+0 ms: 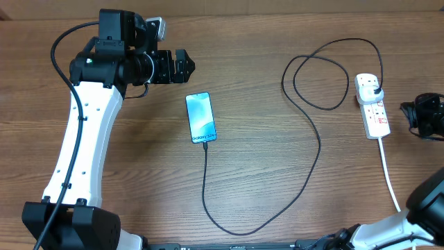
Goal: Plug charger to phone and switch on socket
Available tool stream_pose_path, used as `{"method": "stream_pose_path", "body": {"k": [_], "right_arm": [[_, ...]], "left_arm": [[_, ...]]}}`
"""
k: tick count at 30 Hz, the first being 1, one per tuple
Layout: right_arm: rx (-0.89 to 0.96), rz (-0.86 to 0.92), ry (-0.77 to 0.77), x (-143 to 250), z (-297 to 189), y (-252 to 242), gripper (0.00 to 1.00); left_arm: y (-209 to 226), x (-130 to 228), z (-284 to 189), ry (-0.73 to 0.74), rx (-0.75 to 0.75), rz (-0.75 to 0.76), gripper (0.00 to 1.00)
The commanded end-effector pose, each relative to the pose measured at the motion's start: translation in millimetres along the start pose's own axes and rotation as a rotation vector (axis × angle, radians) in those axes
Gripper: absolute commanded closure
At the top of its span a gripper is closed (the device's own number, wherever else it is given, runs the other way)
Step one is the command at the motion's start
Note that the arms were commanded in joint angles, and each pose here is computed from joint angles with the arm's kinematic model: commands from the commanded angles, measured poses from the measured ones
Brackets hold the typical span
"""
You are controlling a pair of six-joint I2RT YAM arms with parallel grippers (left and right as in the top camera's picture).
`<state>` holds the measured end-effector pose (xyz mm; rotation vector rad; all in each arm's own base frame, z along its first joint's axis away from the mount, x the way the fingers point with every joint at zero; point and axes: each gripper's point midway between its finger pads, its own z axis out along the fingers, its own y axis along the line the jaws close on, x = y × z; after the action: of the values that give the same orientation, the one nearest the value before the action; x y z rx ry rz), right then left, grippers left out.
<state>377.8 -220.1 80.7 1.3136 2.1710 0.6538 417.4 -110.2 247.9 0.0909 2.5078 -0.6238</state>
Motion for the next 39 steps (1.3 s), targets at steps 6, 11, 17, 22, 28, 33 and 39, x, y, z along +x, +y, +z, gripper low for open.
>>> {"method": "stream_pose_path", "body": {"k": [6,11,17,22,28,33,39], "right_arm": [[-0.048,-0.016,0.009,-7.6,18.2,2.6,0.96],[-0.066,0.035,0.057,2.5,40.2,3.4,0.96],[-0.076,0.053,0.072,7.1,58.9,5.9,0.96],[-0.08,0.083,0.068,6.1,62.3,5.8,0.96],[-0.069,0.109,0.085,9.7,69.1,-0.6,0.96],[-0.057,0.127,0.111,15.4,78.4,-9.9,0.96],[-0.053,0.132,0.116,16.9,79.5,-11.4,0.96]], "left_arm": [[-4.0,-3.9,-6.1,-0.017,0.015,0.017,0.0],[-4.0,-3.9,-6.1,-0.017,0.015,0.017,0.01],[-4.0,-3.9,-6.2,-0.017,0.015,0.017,0.0],[-4.0,-3.9,-6.2,-0.017,0.015,0.017,0.0],[-4.0,-3.9,-6.2,-0.017,0.015,0.017,0.01],[-4.0,-3.9,-6.2,-0.017,0.015,0.017,0.01],[-4.0,-3.9,-6.2,-0.017,0.015,0.017,0.01]]}}
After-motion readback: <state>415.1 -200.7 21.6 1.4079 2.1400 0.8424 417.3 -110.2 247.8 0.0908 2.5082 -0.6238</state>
